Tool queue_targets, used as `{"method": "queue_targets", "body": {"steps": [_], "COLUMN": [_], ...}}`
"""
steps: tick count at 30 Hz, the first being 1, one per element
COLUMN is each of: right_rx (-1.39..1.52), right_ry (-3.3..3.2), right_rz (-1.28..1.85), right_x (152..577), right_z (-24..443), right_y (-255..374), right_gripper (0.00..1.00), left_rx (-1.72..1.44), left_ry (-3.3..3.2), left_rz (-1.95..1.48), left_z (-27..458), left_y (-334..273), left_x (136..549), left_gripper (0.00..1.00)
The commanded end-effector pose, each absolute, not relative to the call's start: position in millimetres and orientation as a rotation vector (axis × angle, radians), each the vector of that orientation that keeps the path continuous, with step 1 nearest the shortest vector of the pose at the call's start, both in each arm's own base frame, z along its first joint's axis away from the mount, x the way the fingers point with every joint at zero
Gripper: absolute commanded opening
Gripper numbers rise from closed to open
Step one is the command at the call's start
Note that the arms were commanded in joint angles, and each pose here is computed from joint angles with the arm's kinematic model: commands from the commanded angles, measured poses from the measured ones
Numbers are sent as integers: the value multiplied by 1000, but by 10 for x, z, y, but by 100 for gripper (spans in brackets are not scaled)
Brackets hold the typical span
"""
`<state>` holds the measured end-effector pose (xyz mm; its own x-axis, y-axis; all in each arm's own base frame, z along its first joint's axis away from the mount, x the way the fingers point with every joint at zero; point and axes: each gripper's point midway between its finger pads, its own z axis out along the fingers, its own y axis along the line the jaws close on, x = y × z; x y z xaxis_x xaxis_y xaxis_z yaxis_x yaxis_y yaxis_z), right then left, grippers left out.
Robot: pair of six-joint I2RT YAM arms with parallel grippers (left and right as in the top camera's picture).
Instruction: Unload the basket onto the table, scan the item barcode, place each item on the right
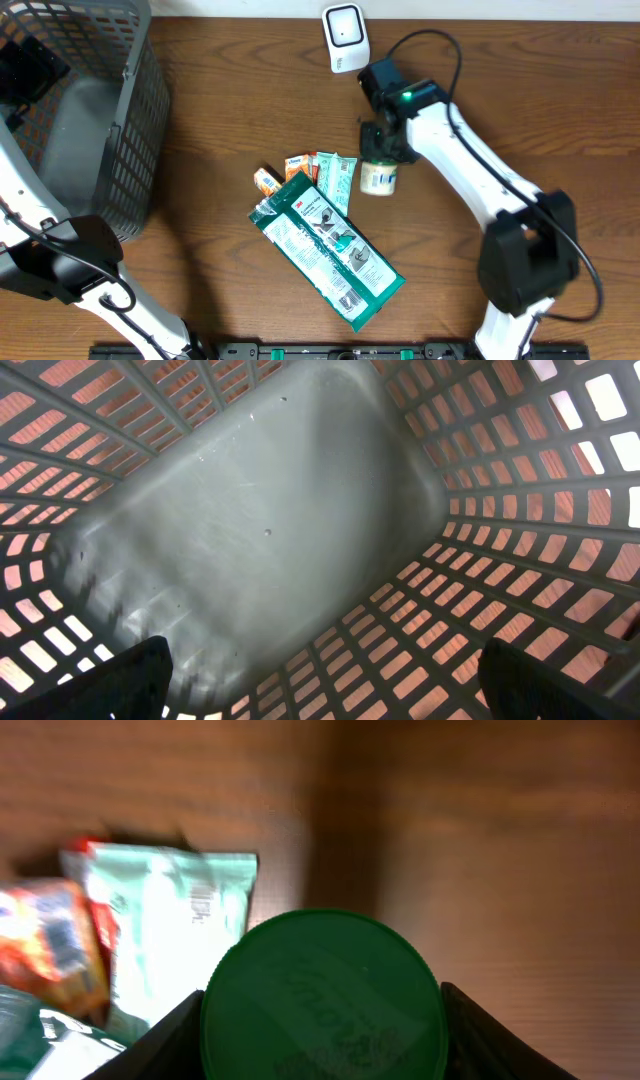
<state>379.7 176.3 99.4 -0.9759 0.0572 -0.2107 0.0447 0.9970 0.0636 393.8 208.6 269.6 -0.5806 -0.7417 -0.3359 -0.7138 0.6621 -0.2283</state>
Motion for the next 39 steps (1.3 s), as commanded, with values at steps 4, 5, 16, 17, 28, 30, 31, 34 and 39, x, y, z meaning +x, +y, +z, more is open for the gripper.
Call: {"method": "queue_targets", "body": {"steps": [4, 5, 16, 17, 28, 30, 31, 34, 39], "right_rx": [106, 107, 122, 119, 68, 60, 58, 63, -95], "right_ry": [2711, 2695, 2525, 2532, 2640, 2662, 2667, 2672, 2694], "right_rz": [-71, -74, -177, -180, -181, -171, -172, -152, 116], "right_x": [4113, 4135, 4208, 4193, 3991, 3951, 3942, 3922, 3906], "right_z": [1342, 1331, 956, 943, 816, 794, 789, 905, 1568], "right_y": [1606, 1628, 1728, 1724, 1716, 1727, 1725, 1707, 1815], "right_gripper": [49, 49, 54, 55, 82, 82, 82, 87, 95], "left_rx": [-1122, -1122, -1121, -1121, -1122, -1121, -1121, -1121, -1121], "left_ry": [2445, 2445, 2445, 2445, 2445, 2445, 2445, 2445, 2445], "left_rz": [-106, -106, -106, -106, -106, -106, -106, -106, -106], "left_z": [2843, 2843, 2845, 2845, 2843, 2845, 2844, 2845, 2845], "left_y": [2049, 2049, 2048, 2048, 2049, 2048, 2049, 2049, 2049], "left_x": [3919, 3919, 3918, 3918, 3919, 3918, 3920, 3919, 3919], "left_gripper": [98, 98, 98, 98, 98, 98, 98, 98, 98]}}
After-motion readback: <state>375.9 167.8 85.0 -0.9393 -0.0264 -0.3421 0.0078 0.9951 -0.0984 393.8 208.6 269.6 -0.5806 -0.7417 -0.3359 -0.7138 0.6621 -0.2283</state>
